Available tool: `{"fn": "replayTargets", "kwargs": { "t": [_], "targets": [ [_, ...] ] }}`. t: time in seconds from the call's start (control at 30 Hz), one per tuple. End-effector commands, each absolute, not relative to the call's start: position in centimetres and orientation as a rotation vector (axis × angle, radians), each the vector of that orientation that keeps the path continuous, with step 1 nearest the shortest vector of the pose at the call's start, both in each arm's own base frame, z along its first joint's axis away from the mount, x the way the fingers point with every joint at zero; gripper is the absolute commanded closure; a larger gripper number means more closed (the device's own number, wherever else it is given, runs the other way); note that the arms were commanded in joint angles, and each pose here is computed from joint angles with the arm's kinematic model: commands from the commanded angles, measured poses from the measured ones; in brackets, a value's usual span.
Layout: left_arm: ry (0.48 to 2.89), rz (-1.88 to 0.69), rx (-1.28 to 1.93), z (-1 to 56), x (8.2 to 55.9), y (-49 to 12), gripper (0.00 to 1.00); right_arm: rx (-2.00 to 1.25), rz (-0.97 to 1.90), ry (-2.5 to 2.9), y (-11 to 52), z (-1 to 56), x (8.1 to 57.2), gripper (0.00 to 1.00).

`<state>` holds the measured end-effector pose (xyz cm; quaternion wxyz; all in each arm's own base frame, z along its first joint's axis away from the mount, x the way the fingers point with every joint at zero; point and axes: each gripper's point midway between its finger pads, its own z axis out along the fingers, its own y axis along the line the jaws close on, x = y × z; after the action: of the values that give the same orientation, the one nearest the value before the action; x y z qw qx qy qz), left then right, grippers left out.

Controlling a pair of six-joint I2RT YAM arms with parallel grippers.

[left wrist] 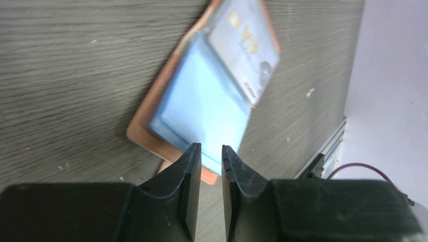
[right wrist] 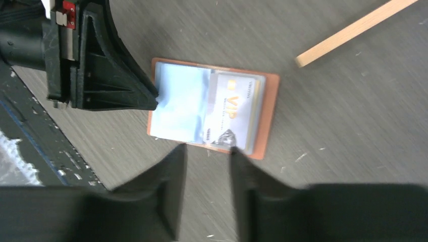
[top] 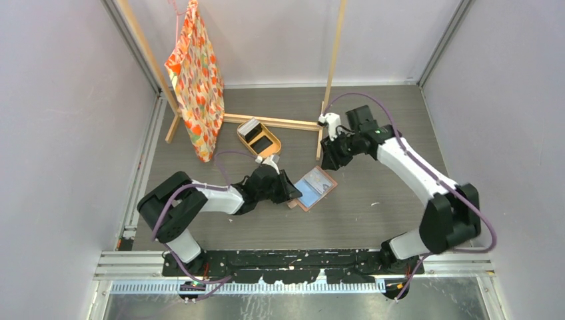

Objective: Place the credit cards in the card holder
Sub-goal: Insert the credit card at the center of the board.

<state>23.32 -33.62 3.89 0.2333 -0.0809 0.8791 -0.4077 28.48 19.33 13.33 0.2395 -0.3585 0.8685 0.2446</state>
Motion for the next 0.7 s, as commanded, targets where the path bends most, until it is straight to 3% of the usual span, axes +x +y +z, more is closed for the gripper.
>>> {"fn": "replayTargets", "kwargs": {
  "t": [0.0, 0.03, 0.1, 0.2, 0.27, 0.33, 0.4, 0.43, 0.57, 0.67],
  "targets": [
    [2.204, -1.225, -0.047, 10.5, 24.4, -34.7, 0.76, -0.888, 0.763, 2.231, 19.3, 14.6, 29.6, 0.34],
    [2.17, -1.222, -0.016, 11.4, 24.5, -34.6, 0.75, -0.881, 0.875, 2.253, 19.4, 13.9, 29.0, 0.29],
    [2.107, -1.198, 0.02, 13.1, 24.7, -34.0, 0.73, -0.79, 1.058, 2.413, 19.0, 12.1, 28.5, 0.35],
    [2.016, -1.13, 0.044, 14.8, 25.0, -32.3, 0.67, -0.67, 0.967, 2.56, 17.8, 9.8, 30.1, 0.54],
    [1.952, -1.087, 0.035, 16.0, 25.3, -31.0, 0.58, -0.574, 0.853, 2.56, 17.1, 8.5, 31.4, 0.73],
    [1.885, -1.044, 0.019, 16.9, 25.6, -29.7, 0.4, -0.505, 0.833, 2.581, 17.0, 7.8, 32.0, 0.77],
    [1.833, -1.005, -0.027, 17.1, 25.9, -28.2, 0.1, -0.482, 0.845, 2.644, 17.0, 6.7, 31.9, 0.77],
    [1.82, -0.991, -0.061, 16.8, 26.0, -27.5, 0.02, -0.474, 0.846, 2.664, 16.9, 6.2, 31.9, 0.77],
    [1.86, -1.031, -0.102, 15.8, 25.6, -26.8, 0.01, -0.453, 0.796, 2.74, 16.3, 4.2, 31.9, 0.78],
    [1.942, -1.08, -0.054, 15.4, 24.8, -28.1, 0.16, -0.44, 0.72, 2.779, 15.5, 3.1, 32.1, 0.84]
  ]
}}
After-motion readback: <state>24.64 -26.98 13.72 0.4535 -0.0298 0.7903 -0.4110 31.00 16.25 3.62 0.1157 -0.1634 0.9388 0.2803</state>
